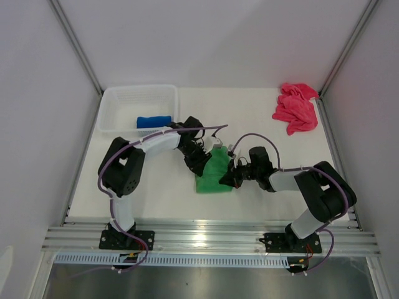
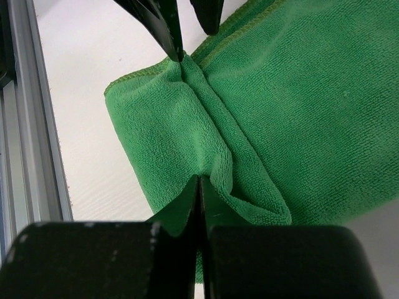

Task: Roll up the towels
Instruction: Roll the towel

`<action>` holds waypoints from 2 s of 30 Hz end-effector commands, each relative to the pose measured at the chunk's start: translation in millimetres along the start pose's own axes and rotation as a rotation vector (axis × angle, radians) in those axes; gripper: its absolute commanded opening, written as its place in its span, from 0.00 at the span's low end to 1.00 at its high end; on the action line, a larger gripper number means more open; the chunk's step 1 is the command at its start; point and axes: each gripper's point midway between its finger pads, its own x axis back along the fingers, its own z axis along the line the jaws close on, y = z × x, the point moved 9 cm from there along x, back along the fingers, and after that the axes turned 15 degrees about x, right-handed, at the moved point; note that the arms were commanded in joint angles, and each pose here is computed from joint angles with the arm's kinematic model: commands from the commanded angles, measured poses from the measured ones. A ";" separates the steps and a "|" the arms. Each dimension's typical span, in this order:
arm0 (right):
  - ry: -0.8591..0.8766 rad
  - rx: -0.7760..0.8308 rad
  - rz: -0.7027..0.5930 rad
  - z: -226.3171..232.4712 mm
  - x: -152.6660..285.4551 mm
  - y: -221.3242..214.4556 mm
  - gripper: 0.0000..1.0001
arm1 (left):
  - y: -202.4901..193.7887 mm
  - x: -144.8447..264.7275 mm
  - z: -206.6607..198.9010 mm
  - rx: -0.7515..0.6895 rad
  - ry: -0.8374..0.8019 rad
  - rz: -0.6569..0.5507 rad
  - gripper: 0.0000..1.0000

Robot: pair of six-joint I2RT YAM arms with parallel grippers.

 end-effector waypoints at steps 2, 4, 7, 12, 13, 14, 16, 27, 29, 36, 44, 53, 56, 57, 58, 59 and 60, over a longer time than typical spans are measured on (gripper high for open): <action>-0.069 -0.035 0.023 -8.3 -2.7 -5.1 0.00 | 20.2 35.8 -10.3 -0.069 0.048 -0.104 0.37; -0.087 -0.043 0.023 -10.4 -2.9 -4.4 0.00 | 25.6 49.4 -17.7 -0.115 0.062 -0.147 0.40; -0.104 -0.056 0.016 -11.9 -3.5 -0.5 0.00 | 29.8 62.3 -37.8 -0.278 0.076 -0.177 0.42; -0.118 -0.082 0.022 -12.4 -3.5 1.8 0.00 | -4.2 28.2 -66.3 -0.545 0.088 -0.035 0.45; -0.123 -0.080 0.023 -11.7 -3.1 0.7 0.00 | -6.2 20.5 -75.4 -0.630 0.100 -0.021 0.46; -0.127 -0.076 0.023 -11.2 -2.8 0.9 0.00 | -11.1 13.5 -75.5 -0.663 0.109 -0.027 0.48; -0.122 -0.070 0.018 -9.4 -2.9 1.1 0.00 | -9.2 7.2 -80.8 -0.703 0.122 -0.032 0.51; -0.109 -0.056 0.024 -4.2 -3.2 2.2 0.00 | -18.8 -25.4 -73.8 -0.703 0.213 0.026 0.57; -0.112 -0.042 0.026 -5.5 -3.0 2.5 0.00 | -24.7 -29.5 -75.3 -0.692 0.191 0.049 0.59; -0.108 -0.034 0.041 -5.8 -3.3 -0.8 0.00 | -28.6 -39.0 -76.8 -0.610 0.177 0.079 0.65; -0.101 -0.034 0.039 -7.8 0.0 2.1 0.00 | -41.3 -52.0 -59.9 -0.600 0.269 0.131 0.63; -0.099 0.017 0.005 -13.5 17.6 20.9 0.07 | -46.4 -57.9 -50.2 -0.581 0.328 0.162 0.07; -0.130 0.035 -0.016 -17.2 28.6 34.3 0.12 | -41.7 -51.4 -55.5 -0.558 0.275 0.158 0.01; -0.135 0.030 -0.024 -18.2 32.0 37.1 0.13 | -40.6 -47.7 -55.0 -0.545 0.261 0.154 0.01; -0.143 0.032 -0.039 -19.8 35.2 42.5 0.14 | -40.5 -45.5 -55.4 -0.536 0.241 0.151 0.01; -0.152 0.035 -0.058 -20.1 39.8 49.3 0.15 | -37.6 -40.9 -59.8 -0.533 0.197 0.143 0.01; -0.157 0.025 -0.054 -21.1 43.9 51.2 0.20 | -37.2 -36.7 -57.9 -0.518 0.169 0.139 0.01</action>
